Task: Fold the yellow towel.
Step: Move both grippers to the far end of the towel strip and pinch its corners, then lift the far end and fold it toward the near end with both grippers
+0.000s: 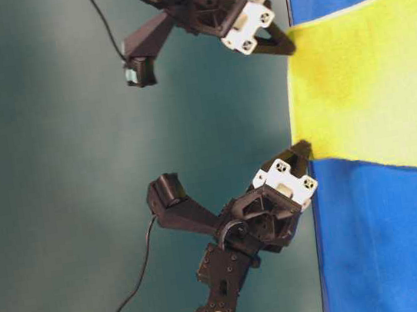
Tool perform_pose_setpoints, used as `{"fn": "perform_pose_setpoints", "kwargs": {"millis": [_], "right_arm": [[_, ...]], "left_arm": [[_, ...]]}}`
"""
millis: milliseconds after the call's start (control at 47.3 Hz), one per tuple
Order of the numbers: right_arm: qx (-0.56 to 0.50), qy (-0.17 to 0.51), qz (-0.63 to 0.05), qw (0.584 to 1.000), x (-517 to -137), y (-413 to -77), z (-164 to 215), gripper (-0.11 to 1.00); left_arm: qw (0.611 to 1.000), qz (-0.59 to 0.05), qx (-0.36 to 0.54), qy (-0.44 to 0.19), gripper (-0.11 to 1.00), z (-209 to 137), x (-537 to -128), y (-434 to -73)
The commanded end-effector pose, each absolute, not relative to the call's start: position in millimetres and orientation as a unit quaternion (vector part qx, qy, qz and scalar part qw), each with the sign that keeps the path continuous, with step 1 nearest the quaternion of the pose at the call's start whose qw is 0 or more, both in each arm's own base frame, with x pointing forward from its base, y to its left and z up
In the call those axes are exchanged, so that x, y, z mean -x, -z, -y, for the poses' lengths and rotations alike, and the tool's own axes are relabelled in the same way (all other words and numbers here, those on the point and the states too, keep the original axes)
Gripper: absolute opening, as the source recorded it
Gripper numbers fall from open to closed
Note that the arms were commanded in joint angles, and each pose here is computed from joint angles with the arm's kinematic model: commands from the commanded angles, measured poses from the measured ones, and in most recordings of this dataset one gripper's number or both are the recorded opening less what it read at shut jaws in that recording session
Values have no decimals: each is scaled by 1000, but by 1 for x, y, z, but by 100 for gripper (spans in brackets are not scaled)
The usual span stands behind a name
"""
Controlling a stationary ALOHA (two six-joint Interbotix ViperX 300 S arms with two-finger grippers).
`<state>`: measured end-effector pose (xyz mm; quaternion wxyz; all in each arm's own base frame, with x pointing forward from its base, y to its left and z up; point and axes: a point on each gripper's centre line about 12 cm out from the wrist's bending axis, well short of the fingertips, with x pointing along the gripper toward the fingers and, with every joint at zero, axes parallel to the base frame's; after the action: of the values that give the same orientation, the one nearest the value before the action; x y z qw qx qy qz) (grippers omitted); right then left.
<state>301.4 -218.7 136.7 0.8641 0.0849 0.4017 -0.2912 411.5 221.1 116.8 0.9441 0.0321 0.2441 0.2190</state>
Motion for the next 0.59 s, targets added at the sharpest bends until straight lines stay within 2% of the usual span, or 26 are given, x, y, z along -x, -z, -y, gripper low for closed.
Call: {"fn": "perform_pose_setpoints", "kwargs": {"millis": [0, 296, 423, 571], "right_arm": [[-81, 296, -384, 871, -302, -151, 221, 5], [-82, 283, -398, 869, -302, -155, 196, 5], [-81, 271, -402, 871, -302, -164, 172, 5], [-86, 248, -408, 874, -301, -170, 134, 5]], "left_arm": [[949, -218, -39, -225, 4, -225, -414, -140], [949, -236, -38, -205, 4, -201, -404, -152], [952, -245, -36, -178, 4, -172, -399, -159], [958, -255, -28, -129, 4, -121, -393, -160]]}}
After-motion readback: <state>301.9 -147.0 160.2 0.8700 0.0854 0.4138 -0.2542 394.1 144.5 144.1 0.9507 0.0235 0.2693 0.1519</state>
